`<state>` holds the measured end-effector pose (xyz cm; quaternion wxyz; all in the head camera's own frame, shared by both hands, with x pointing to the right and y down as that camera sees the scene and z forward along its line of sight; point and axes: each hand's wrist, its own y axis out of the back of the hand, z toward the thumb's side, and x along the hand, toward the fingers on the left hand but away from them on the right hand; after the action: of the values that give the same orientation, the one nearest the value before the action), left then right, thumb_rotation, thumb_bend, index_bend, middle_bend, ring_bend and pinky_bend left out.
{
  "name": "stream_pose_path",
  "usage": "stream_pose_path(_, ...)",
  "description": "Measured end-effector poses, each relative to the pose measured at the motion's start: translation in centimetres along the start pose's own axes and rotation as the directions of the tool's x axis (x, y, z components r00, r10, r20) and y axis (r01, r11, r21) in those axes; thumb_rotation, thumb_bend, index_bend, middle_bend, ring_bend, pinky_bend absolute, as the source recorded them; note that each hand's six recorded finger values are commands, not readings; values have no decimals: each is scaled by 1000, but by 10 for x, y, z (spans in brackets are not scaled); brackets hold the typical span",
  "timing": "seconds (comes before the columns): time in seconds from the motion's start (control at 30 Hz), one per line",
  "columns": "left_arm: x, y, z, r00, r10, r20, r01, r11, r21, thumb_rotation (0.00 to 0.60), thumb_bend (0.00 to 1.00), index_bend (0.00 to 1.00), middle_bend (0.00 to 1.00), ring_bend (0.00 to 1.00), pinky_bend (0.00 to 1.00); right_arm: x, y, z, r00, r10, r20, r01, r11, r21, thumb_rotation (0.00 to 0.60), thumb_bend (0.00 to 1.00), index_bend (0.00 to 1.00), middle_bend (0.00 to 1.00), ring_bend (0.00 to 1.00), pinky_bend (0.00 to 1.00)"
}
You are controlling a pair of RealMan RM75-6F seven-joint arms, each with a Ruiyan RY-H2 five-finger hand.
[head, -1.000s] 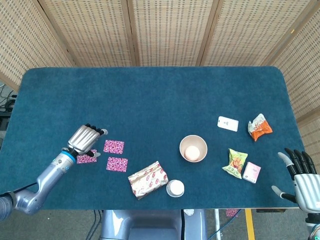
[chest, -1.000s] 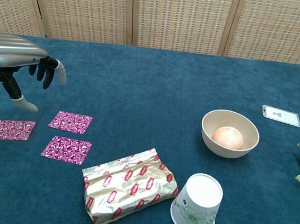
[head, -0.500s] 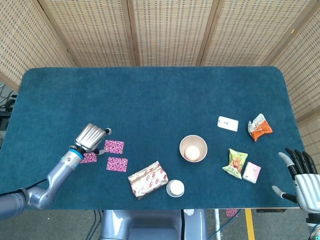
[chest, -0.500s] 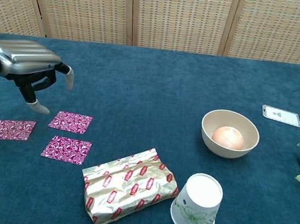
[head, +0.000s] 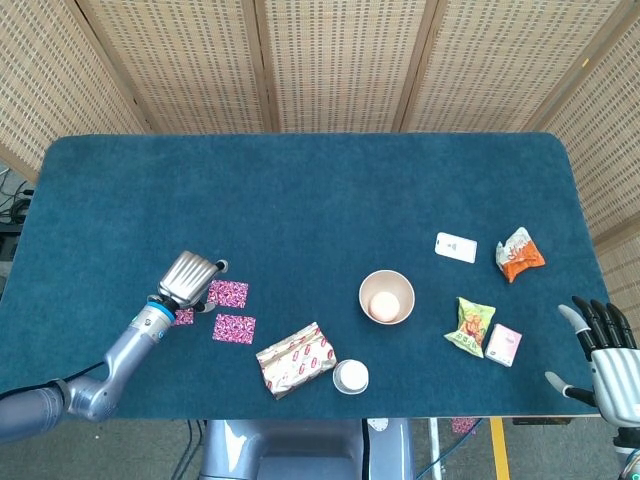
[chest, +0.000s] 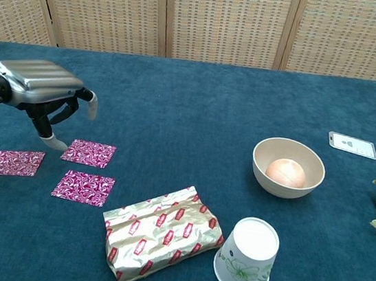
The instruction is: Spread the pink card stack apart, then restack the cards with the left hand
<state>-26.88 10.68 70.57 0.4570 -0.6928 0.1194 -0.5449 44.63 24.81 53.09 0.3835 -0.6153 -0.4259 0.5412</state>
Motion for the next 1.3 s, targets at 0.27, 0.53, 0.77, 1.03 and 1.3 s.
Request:
stream_pose_path(0.27, 0, 0, -1, 1000, -1, -17, 0, 999, -39, 501, 113, 353, 6, 0, 6, 0, 0, 0, 1000, -2, -2, 2, 1000, 1, 600, 105, 125, 80, 0, 0)
stream_pose_path(0.53, 3, -5, 4, 1000, -12, -14, 11, 998, -56, 500, 125, 383, 0, 0, 0, 1, 0, -2, 1000, -2, 3, 2, 1000, -1, 600, 105, 125, 80, 0, 0)
stream_pose_path(0.77, 7, -11, 9, 1000, -13, -25, 12, 998, -64, 501, 121, 383, 0, 0, 0, 2, 1, -4, 1000, -3, 9, 3, 1000, -3, 600, 105, 125, 80, 0, 0)
stream_pose_path(1.03, 10, -24, 11, 998, -40, -47, 37, 997, -62, 501, 103, 380, 0, 0, 0, 3, 1, -8, 1000, -3, 17, 3, 1000, -6, 600, 105, 125, 80, 0, 0)
stream_pose_path(1.3, 13, -29, 13, 997, -57, -55, 53, 997, -58, 501, 101, 380, 0, 0, 0, 3, 0, -8, 1000, -1, 17, 1, 1000, -6, 600, 105, 125, 80, 0, 0)
